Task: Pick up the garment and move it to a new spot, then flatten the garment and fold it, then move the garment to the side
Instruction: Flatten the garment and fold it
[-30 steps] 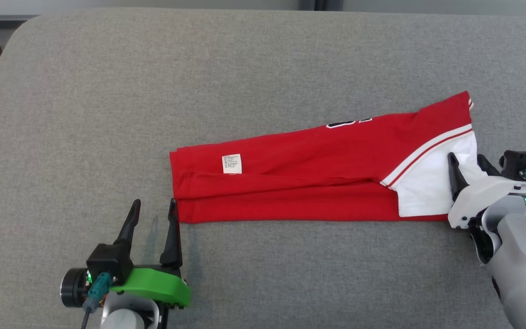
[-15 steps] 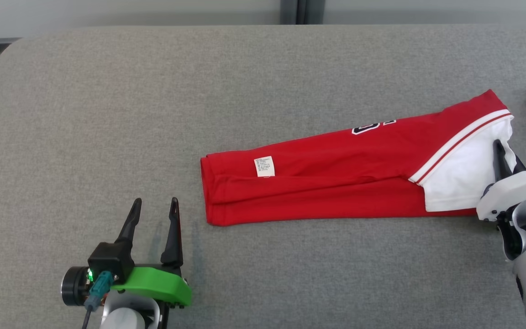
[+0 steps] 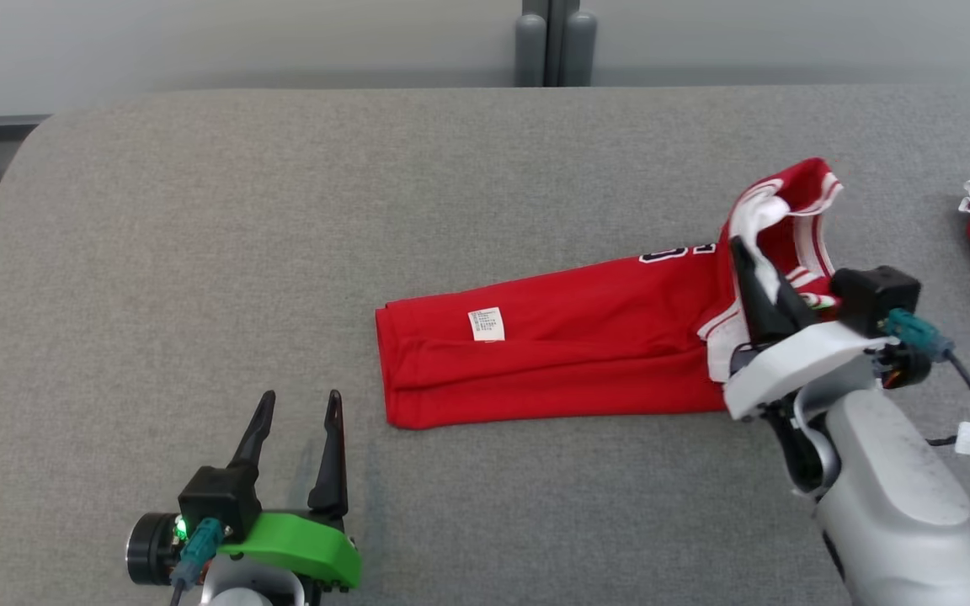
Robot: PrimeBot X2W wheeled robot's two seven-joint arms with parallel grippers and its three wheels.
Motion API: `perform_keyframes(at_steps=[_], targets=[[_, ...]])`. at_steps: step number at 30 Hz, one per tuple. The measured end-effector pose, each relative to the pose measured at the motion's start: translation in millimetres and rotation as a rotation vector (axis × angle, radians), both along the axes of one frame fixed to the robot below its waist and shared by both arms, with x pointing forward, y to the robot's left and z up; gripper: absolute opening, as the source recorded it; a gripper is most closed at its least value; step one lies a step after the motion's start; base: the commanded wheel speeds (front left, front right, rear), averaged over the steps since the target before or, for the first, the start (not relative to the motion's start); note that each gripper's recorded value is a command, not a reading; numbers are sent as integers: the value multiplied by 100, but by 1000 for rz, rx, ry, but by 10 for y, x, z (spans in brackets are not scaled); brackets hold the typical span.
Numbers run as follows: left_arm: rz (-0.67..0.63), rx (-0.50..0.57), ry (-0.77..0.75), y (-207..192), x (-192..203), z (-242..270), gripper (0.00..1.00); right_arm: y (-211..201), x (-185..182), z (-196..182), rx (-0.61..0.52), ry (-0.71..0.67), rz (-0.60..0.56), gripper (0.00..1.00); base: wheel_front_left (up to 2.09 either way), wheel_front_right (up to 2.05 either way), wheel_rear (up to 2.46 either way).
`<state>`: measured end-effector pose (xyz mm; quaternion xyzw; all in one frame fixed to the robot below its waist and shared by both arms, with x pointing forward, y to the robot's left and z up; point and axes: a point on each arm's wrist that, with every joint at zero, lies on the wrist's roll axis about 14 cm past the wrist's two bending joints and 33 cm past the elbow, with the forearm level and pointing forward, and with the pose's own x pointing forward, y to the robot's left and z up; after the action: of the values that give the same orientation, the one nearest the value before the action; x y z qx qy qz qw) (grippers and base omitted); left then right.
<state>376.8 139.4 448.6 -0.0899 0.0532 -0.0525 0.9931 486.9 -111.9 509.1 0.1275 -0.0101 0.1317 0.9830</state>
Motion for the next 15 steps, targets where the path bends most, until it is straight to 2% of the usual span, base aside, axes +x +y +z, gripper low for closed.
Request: perform_keyframes(at_steps=[10, 15], targets=[[51, -3, -4, 146, -145, 34, 100, 1194, -259, -41, 25, 38, 329, 0, 0, 0, 0], [89, -1, 3, 253, -220, 27, 100, 1645, -348, -82, 4, 58, 456, 0, 0, 0, 0]])
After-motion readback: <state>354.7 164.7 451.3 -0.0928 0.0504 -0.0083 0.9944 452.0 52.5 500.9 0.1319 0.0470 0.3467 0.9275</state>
